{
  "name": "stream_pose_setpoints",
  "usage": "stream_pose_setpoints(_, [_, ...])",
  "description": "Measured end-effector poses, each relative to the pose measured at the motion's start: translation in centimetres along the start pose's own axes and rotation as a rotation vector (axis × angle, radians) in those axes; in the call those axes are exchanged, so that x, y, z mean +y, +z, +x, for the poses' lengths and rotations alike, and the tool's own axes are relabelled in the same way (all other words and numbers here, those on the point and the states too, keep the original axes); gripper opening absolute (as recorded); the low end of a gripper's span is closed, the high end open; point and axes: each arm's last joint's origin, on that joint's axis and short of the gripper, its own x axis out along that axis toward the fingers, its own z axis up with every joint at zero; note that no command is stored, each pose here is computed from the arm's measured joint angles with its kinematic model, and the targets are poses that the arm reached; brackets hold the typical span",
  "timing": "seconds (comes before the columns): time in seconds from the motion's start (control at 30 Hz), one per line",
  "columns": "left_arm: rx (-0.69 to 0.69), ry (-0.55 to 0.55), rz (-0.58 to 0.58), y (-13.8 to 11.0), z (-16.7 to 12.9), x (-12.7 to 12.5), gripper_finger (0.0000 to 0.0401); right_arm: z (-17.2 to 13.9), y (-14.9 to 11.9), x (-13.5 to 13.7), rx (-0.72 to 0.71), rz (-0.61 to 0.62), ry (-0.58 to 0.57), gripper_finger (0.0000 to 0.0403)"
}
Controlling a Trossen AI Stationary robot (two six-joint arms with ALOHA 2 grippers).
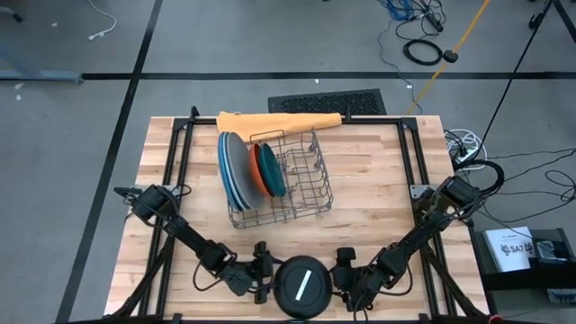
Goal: Sort dishes
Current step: Put the black plate in the dish rack
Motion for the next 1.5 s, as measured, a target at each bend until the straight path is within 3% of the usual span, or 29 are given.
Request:
stream_pose_setpoints(0.07, [-0.003, 0.007, 0.011, 0.4, -0.2, 0.0, 0.029, 0.0, 0.1, 0.0, -0.007, 0.002, -0.002, 0.0298])
stream_pose_setpoints(0.23, [-0.053, 0.07, -0.024, 1.0, 0.0, 0.5, 0.029, -0.2, 2.0, -0.2, -0.175, 0.048, -0.09, 0.0298])
stream_pose_setpoints(0.53, [-0.106, 0.037, -0.004, 3.2, -0.6, -0.1, 0.029, -1.0, 2.5, 0.1, -0.169, -0.005, -0.051, 0.0298])
stream_pose_setpoints(0.7, [-0.184, -0.008, 0.014, 6.5, -3.2, -1.0, 0.029, -1.0, 2.8, 0.1, -0.179, 0.001, -0.047, 0.0298])
stream_pose_setpoints(0.83, [-0.144, -0.063, 0.057, 7.6, -6.6, -2.2, 0.0284, -1.1, 2.7, 0.3, -0.177, 0.0, -0.031, 0.0298])
stream_pose_setpoints(0.97, [-0.067, -0.132, 0.054, 6.0, -8.7, -4.0, 0.0262, -0.9, 2.8, -0.1, -0.191, 0.006, -0.071, 0.0298])
stream_pose_setpoints(1.23, [0.124, -0.221, 0.005, -0.4, -8.7, -7.5, 0.0226, 0.3, 3.5, -2.7, -0.168, 0.005, -0.191, 0.0298])
stream_pose_setpoints(1.5, [0.352, -0.252, 0.058, -0.3, -9.3, -11.2, 0.0225, 0.7, 3.7, -3.6, -0.146, 0.027, -0.202, 0.0298])
